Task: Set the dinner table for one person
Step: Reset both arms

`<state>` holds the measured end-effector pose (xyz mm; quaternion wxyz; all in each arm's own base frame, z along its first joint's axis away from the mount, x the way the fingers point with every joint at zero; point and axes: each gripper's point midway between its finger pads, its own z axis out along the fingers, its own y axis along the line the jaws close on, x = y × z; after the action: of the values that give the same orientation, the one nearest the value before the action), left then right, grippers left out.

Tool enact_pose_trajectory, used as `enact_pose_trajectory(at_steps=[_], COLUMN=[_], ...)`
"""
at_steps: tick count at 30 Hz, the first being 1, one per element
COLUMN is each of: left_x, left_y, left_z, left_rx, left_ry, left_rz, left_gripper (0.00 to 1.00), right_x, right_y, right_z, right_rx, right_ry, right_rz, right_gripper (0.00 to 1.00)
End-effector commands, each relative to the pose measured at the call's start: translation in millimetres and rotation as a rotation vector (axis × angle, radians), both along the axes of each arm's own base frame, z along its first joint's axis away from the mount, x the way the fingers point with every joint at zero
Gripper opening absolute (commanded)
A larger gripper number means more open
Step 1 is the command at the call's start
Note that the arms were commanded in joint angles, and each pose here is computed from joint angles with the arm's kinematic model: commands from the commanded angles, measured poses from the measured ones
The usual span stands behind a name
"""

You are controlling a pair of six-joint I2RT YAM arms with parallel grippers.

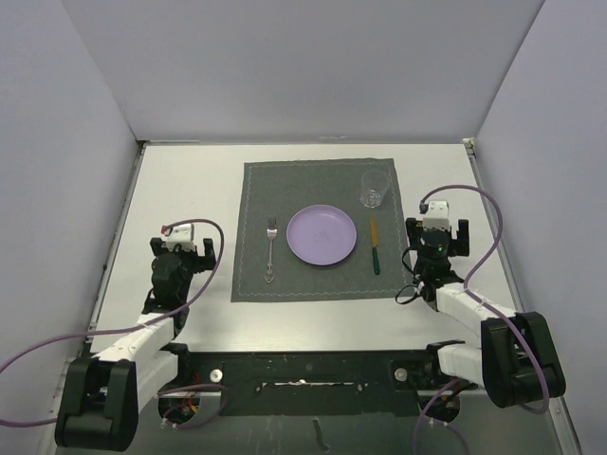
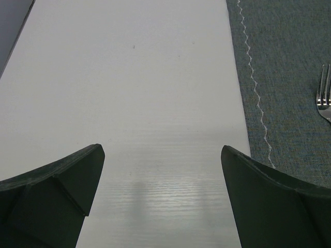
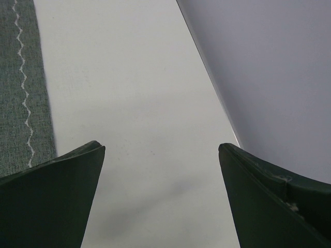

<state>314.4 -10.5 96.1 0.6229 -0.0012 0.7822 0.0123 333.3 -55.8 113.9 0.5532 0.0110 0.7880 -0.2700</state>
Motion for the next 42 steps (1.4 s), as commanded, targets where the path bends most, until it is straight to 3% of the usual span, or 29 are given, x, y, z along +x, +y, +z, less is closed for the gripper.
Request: enact_pose_trajectory(at_steps=[1,6,20,30,42], left_x=[18,31,51,56,65], left_y=[2,0,5,13,18], left_z=[22,5,-18,-29,-35], left_rx=[0.011,0.001,-0.050,-0.057,-0.063], left_ry=[-0.114,-0.100,-0.090,-0.076,-0.019], left_rz=[-0.023,-0.048,-0.083,-0.040,-0.014], left_gripper=[0.98,0.98,0.98,0.98,0.98], right_x=[10,8,34,39,43], right_y=[6,13,68,71,69], right_z=[25,27,-28,-47,-53], right_rx=[0.055,0.091,0.241,0.275,0.293], right_ry=[-0.173,-0.221,-0.060,-0.148,-0.103], right_rz=[0.042,0.148,0.500,0.540,0.530], right_gripper=[0.98,0.98,0.98,0.98,0.98])
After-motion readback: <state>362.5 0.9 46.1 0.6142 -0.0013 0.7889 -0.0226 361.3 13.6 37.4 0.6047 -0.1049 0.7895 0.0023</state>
